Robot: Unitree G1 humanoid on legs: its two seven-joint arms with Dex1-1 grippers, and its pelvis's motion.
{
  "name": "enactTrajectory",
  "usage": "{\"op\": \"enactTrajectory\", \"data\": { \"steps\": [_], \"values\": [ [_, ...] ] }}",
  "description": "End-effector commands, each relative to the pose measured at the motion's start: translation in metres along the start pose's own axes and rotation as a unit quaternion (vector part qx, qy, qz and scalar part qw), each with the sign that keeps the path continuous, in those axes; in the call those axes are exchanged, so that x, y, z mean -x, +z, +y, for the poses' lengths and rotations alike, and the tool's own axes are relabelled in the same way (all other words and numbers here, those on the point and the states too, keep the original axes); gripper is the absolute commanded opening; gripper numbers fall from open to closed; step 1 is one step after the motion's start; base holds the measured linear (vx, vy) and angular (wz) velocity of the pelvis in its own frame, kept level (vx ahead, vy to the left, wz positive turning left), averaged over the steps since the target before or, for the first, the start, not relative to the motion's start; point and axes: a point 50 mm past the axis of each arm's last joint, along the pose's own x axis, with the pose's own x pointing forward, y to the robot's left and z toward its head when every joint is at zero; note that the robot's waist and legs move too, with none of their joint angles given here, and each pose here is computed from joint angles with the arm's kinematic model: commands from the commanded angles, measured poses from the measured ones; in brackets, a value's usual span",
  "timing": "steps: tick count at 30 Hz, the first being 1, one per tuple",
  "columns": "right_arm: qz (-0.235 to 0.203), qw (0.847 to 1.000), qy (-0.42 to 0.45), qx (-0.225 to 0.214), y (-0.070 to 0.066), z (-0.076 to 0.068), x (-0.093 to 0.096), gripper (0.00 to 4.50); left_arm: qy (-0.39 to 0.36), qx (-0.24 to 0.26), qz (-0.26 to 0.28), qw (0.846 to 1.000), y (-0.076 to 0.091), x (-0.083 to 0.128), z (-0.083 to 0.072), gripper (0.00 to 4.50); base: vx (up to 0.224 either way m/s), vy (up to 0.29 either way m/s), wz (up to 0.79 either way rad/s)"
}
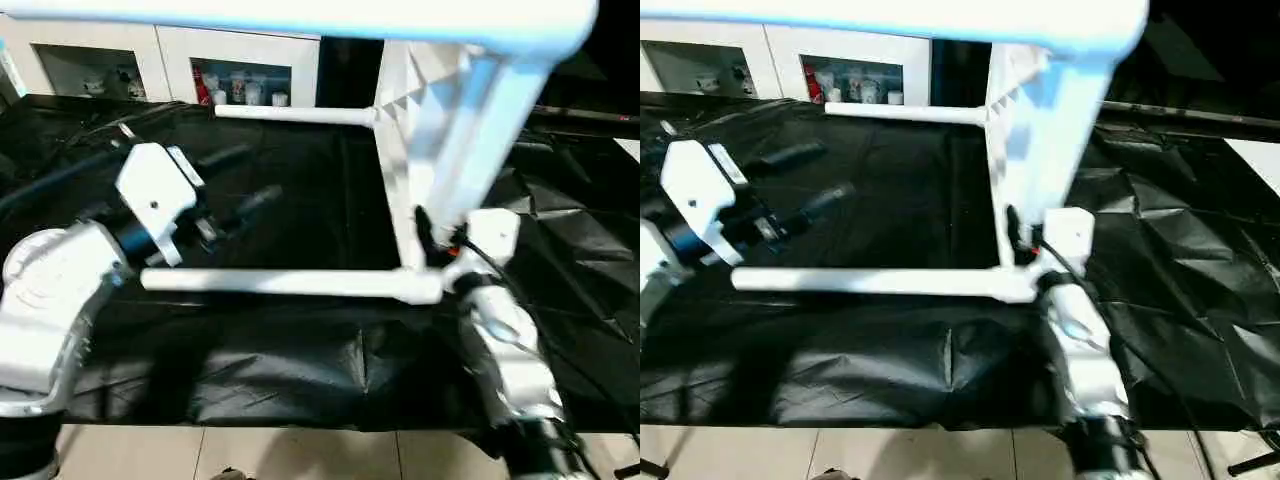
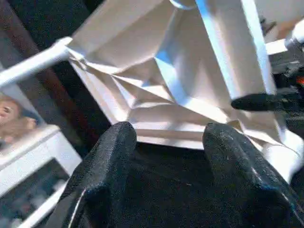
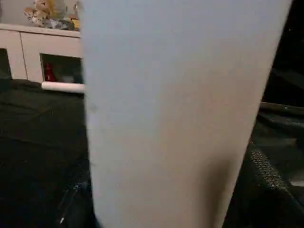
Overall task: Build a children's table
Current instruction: Flip table
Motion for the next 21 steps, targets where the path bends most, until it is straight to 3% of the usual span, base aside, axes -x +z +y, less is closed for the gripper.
{"op": "enactTrajectory", "data": {
  "steps": [1,9,17,21],
  "values": [
    [-0.024,1.0,-0.002,-0.003,0.01,-0.009,0.003,3.11,-0.017,0.01,-0.003,1.0,0.0,-0.003,-0.007,2.74,0.0,0.0,0.0],
    [-0.038,0.999,0.01,-0.013,0.027,-0.001,-0.005,3.85,-0.029,0.017,-0.004,0.999,-0.001,-0.011,-0.014,2.74,0.0,0.0,0.0],
    [-0.013,0.999,-0.029,-0.009,0.027,0.019,-0.022,3.85,-0.033,0.016,0.002,0.999,-0.003,-0.013,-0.018,2.74,0.0,0.0,0.0],
    [-0.002,0.999,-0.037,-0.005,0.024,0.022,-0.024,3.85,-0.034,0.015,0.003,0.999,-0.002,-0.013,-0.019,2.74,0.0,0.0,0.0]
  ]
}}
